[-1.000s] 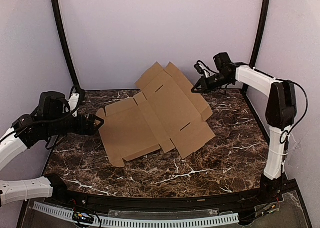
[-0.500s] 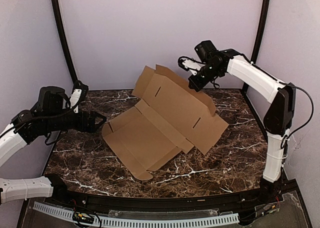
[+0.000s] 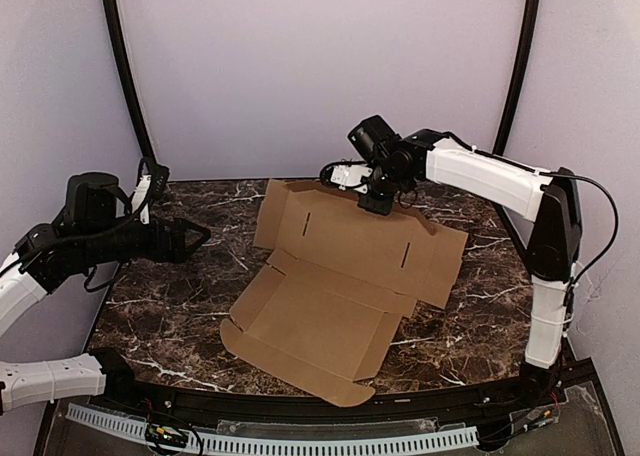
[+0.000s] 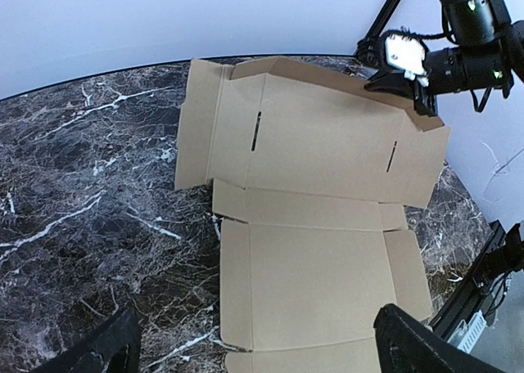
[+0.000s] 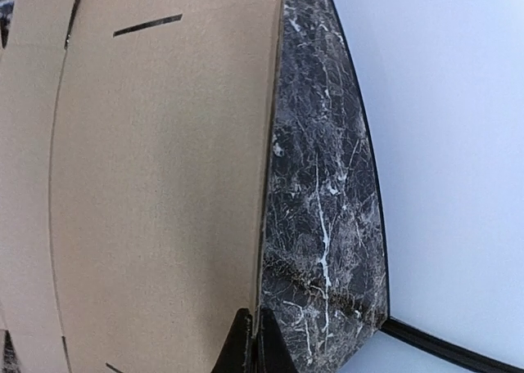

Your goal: Fold the paper box

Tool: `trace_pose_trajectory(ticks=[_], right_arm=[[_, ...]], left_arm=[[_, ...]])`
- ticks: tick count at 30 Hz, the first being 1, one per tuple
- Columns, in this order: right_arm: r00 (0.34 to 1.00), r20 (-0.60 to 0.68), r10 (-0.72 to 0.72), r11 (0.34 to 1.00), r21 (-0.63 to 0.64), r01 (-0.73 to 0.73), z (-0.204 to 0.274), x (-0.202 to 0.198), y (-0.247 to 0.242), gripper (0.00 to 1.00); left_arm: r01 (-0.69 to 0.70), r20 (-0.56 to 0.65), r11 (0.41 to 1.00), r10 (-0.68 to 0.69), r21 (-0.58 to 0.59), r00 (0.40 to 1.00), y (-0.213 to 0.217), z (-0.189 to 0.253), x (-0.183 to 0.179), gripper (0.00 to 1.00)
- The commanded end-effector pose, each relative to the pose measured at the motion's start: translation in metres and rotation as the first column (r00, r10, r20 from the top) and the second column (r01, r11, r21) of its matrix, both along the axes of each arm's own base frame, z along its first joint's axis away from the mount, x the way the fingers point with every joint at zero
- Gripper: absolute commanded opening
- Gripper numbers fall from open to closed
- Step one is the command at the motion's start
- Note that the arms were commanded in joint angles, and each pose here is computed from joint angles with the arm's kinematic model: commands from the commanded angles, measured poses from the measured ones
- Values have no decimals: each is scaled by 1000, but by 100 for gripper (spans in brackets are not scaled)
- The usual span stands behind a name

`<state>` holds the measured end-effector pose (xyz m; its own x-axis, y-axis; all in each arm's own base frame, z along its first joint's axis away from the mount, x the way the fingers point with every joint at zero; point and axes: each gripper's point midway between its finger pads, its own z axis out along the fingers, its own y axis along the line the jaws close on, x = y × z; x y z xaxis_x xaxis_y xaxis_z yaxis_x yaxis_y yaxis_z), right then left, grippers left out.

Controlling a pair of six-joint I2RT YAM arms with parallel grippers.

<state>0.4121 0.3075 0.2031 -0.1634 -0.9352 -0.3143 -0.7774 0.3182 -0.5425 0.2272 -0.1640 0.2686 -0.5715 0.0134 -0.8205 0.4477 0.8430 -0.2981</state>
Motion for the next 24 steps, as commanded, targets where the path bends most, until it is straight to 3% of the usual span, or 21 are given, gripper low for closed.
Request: trace_pose_trajectory(ticks=[1, 11, 18, 24], right_arm=[[982, 139, 126, 991, -61, -119, 23, -10, 14, 0], [901, 350, 258, 966, -123, -228, 53, -26, 35, 0], [796, 522, 306, 952, -182, -247, 75, -34, 51, 0], [752, 574, 325, 946, -213, -246, 68, -45, 58, 0]], left_arm=[[24, 10, 997, -23, -79, 1000, -11, 14, 1, 100], [52, 40, 987, -47, -152, 998, -34, 35, 22, 100], [39, 31, 977, -33, -211, 999, -47, 40, 38, 100], [41, -16, 957, -48, -288, 999, -61, 43, 46, 85]])
